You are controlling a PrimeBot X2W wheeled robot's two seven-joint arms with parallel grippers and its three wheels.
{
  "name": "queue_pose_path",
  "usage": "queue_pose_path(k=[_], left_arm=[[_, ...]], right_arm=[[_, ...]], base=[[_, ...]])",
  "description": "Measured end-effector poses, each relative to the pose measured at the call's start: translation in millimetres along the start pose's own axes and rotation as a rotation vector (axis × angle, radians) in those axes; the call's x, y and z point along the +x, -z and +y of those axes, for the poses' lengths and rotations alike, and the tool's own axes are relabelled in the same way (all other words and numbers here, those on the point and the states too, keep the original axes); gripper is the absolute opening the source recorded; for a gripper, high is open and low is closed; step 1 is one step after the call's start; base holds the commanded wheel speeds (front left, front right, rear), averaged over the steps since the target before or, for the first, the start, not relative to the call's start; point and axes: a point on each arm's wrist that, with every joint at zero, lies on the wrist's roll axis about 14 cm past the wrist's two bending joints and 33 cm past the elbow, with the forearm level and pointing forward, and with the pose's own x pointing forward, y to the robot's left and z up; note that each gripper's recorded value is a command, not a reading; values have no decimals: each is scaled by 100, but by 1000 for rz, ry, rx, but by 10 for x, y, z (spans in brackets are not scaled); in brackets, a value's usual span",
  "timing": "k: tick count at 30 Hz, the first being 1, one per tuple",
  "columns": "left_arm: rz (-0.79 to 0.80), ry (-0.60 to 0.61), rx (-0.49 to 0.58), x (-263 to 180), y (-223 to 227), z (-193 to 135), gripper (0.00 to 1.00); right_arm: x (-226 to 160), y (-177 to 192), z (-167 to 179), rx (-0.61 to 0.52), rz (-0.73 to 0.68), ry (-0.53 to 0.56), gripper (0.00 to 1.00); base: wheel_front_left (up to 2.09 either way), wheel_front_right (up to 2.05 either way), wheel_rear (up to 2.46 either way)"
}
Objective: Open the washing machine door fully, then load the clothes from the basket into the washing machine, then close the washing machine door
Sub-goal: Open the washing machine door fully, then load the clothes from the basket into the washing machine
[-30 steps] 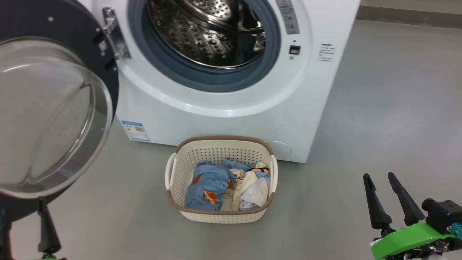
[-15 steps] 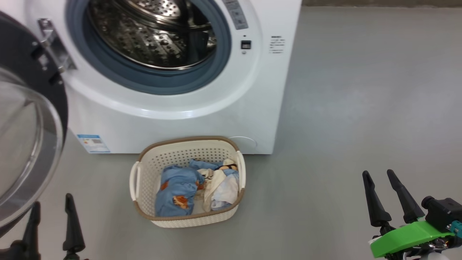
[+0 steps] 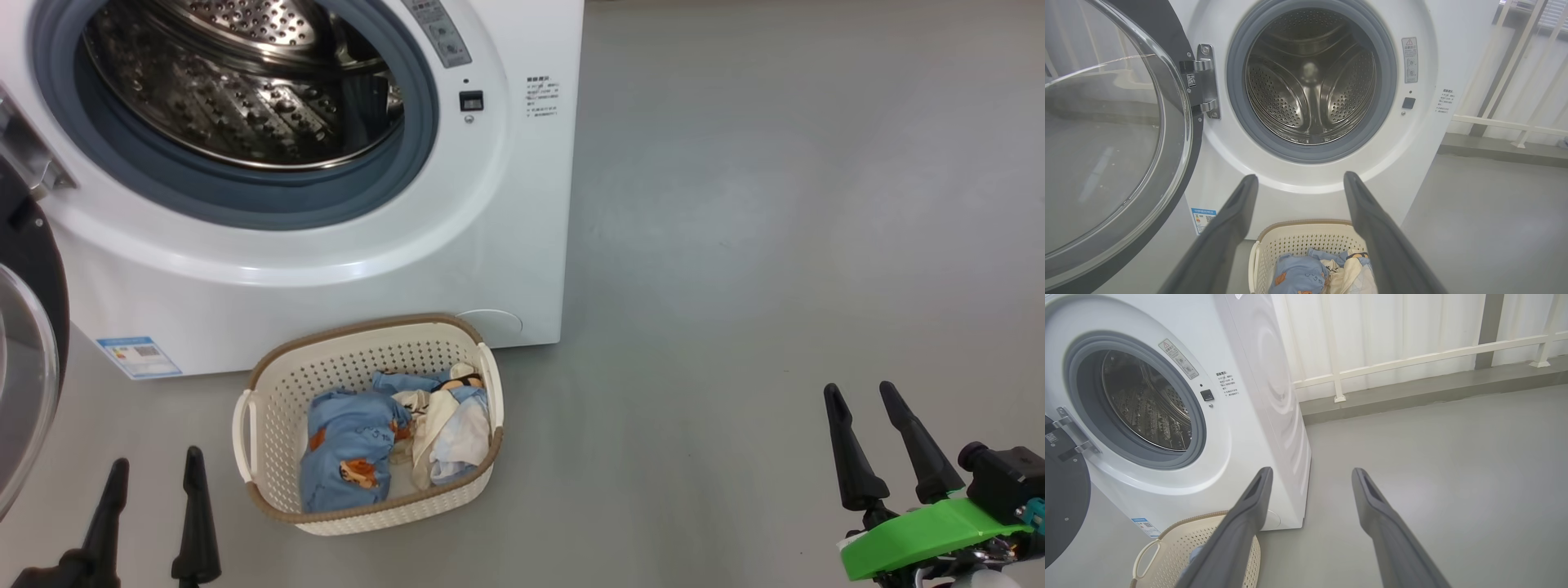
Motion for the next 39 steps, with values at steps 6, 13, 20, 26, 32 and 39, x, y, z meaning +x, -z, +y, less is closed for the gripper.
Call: queue_pose_path(k=[6, 13, 20, 26, 32, 39], left_arm=[[6, 14, -1, -43, 17, -45, 100], [-7, 17, -6, -50, -26, -58, 100], [-7, 24, -14, -61, -27, -85, 100], [1, 25, -13, -55, -2, -82, 100], [10, 24, -13, -45, 28, -74, 100], [12, 18, -23, -32, 41, -61, 100]], right_arm=[[-31, -48, -29, 0, -15, 9, 100], [-38, -75, -15, 0, -24, 5, 100], [-36, -79, 3, 1, -25, 0, 100], [-26, -57, 3, 1, -18, 0, 100], [-16, -27, 0, 3, -10, 3, 100], [-2, -5, 0, 4, -3, 3, 100]], base=[[0, 0, 0], [0, 0, 0], [21, -23, 2], [87, -101, 14], [121, -134, 13], [117, -175, 58]])
